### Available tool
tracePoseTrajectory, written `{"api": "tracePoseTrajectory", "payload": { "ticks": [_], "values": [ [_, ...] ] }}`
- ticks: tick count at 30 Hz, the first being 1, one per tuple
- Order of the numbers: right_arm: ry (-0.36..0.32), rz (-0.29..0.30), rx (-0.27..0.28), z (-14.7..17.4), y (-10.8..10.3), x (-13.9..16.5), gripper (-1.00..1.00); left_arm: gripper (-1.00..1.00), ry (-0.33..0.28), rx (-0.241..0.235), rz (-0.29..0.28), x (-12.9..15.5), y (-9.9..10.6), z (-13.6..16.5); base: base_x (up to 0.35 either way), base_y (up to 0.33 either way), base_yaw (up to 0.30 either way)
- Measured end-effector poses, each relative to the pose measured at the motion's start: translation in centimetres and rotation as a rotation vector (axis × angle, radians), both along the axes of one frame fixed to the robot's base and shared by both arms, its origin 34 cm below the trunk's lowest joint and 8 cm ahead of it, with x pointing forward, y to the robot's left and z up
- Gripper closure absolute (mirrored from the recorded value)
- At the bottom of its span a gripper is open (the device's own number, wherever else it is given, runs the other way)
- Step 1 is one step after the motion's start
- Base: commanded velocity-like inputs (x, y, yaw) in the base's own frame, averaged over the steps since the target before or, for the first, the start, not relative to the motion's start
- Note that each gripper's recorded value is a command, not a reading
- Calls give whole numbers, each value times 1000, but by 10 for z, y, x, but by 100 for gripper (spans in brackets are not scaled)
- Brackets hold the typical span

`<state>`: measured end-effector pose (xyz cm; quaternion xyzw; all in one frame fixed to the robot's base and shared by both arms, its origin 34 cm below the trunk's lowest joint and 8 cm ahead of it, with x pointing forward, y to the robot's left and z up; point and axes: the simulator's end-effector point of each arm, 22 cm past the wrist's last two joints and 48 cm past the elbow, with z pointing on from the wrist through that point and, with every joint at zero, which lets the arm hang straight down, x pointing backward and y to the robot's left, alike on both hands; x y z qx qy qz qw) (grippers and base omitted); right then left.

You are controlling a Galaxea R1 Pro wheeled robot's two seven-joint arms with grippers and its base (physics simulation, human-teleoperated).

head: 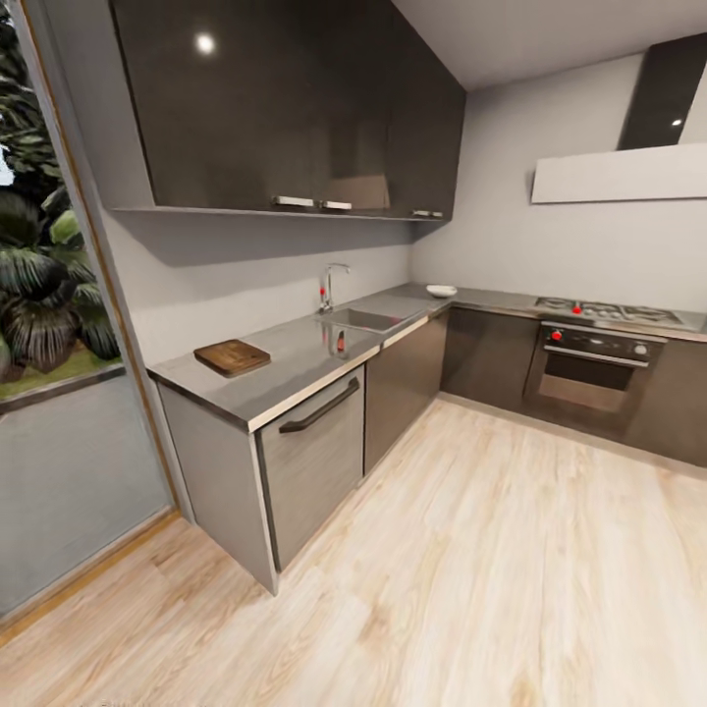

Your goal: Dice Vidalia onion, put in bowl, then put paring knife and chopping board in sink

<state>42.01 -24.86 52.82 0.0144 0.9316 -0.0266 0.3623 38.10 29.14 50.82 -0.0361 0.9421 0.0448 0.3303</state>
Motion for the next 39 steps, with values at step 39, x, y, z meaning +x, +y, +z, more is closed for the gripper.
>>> {"api": "tracePoseTrajectory", "payload": {
  "ticks": [39],
  "values": [
    [0,1,0,0,0,0,-100,-100,0,2,1,0,1,0,129,33,57]
  ]
}}
